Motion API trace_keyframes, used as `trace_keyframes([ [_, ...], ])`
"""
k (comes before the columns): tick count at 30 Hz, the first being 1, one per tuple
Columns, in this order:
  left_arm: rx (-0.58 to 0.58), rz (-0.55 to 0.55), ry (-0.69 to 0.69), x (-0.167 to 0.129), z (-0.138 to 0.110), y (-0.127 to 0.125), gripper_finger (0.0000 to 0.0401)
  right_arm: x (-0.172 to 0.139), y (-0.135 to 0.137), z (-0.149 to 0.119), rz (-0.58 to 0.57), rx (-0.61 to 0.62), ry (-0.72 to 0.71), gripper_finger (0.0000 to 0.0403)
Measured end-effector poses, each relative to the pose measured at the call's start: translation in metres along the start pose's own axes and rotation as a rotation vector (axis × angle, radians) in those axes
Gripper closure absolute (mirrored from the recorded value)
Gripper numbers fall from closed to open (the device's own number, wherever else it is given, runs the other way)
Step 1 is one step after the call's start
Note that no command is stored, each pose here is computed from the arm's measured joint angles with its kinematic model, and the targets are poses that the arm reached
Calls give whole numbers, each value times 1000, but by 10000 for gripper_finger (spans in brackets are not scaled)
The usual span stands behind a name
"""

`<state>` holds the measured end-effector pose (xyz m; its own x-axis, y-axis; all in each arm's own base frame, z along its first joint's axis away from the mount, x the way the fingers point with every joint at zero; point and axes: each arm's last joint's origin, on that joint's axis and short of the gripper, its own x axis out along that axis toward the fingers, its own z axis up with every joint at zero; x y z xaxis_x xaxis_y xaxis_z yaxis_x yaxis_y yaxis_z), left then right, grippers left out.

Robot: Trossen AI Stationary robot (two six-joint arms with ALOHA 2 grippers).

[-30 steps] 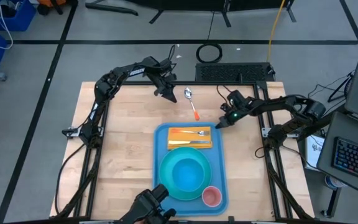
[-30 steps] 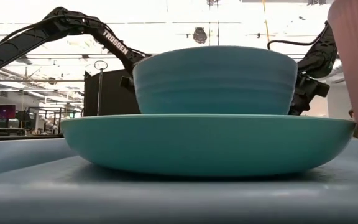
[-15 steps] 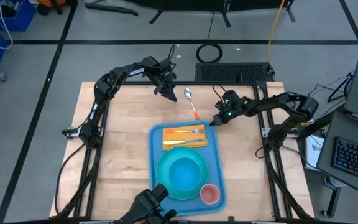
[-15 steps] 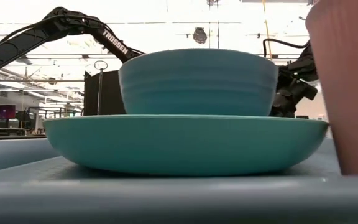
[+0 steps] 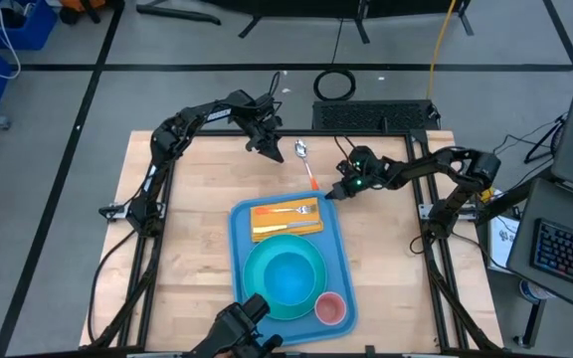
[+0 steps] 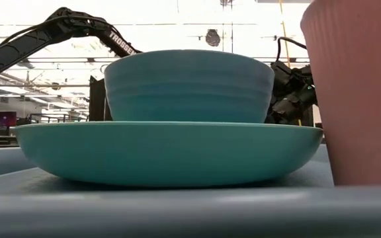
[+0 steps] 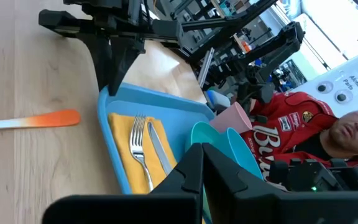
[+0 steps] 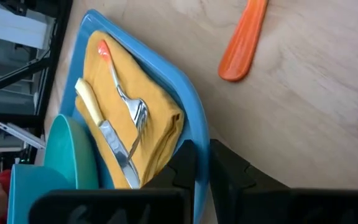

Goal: Set up tray
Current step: Adjust the blue serving tray

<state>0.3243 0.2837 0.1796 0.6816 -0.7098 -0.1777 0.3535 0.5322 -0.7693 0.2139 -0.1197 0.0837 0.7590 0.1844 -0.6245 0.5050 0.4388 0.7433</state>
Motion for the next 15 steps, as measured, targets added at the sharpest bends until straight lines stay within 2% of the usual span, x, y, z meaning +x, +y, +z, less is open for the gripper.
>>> trace_keyframes([
  [6, -1, -20, -20, 0, 1, -1, 379, 0, 0, 0, -1, -6, -6, 362],
  [12, -7, -21, -21, 0, 1, -1, 397, -3, -1, 2, 19, -22, -5, 322],
  [15, -7, -22, -20, 1, 1, -1, 393, -4, -2, 3, 46, -19, 10, 308],
])
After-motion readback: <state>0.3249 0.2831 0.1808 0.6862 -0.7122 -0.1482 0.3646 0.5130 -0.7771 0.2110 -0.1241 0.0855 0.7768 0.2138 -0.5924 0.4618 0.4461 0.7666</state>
